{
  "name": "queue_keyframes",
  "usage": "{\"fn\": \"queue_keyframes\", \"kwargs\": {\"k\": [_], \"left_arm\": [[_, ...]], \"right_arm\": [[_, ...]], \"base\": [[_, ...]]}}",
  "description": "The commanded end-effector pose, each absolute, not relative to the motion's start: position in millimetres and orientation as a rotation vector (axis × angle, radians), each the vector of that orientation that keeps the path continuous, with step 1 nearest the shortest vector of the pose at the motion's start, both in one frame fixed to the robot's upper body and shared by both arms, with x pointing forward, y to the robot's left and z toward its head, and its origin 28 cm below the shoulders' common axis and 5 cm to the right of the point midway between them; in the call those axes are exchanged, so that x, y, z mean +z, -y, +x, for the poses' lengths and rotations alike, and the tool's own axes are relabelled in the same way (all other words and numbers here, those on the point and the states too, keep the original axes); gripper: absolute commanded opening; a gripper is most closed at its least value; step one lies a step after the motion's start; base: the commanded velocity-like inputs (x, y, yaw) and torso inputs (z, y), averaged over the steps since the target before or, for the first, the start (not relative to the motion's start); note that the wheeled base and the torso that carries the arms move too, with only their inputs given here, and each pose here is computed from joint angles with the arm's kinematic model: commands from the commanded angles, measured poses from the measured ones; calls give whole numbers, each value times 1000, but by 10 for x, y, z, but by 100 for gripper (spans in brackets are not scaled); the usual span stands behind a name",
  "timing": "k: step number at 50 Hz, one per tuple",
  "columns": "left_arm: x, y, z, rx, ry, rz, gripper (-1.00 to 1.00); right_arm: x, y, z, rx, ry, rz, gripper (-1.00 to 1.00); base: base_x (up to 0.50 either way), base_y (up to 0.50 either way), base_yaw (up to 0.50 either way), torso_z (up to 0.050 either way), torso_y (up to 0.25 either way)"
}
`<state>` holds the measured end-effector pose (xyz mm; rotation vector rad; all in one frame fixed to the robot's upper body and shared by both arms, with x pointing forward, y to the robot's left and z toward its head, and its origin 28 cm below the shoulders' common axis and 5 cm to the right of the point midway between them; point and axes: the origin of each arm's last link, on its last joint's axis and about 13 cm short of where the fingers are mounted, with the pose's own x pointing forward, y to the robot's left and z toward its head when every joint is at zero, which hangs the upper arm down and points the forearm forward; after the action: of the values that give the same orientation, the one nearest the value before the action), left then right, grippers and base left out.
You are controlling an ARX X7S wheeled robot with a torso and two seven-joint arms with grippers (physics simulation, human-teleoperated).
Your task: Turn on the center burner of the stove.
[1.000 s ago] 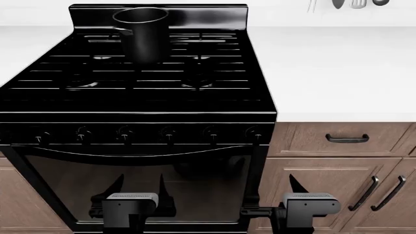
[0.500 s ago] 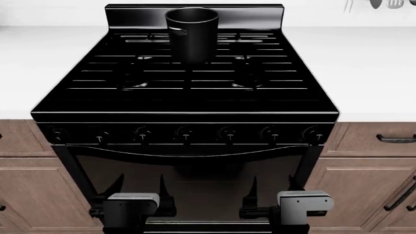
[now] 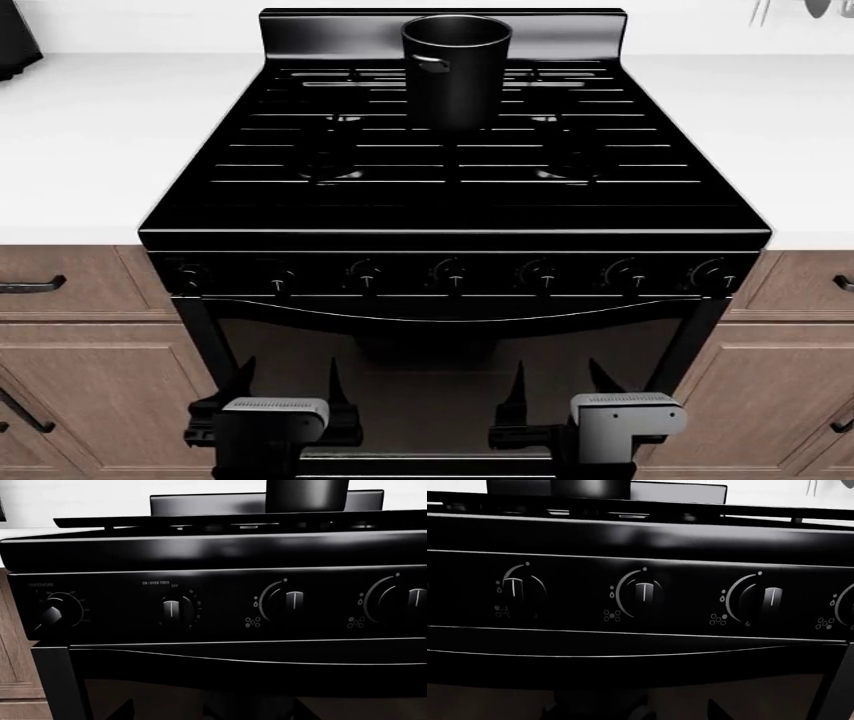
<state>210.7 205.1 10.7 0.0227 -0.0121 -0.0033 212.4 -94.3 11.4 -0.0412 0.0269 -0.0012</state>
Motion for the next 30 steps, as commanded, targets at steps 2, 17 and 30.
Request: {"fn": "queue_keyframes", "kwargs": {"k": [2, 17, 30], "left_arm": [[99, -2044, 2109, -5, 13, 25, 100], [100, -2043, 2102, -9, 15, 26, 100], [60, -2021, 2075, -20, 1, 36, 100]], "right_arm": [[107, 945, 2125, 15, -23, -35, 100], [115, 934, 2118, 30, -17, -49, 100], [231, 980, 2126, 12, -20, -17, 100]], "base": [[0, 0, 0, 0, 0], [441, 0, 0, 0, 0], [0, 0, 0, 0, 0]]}}
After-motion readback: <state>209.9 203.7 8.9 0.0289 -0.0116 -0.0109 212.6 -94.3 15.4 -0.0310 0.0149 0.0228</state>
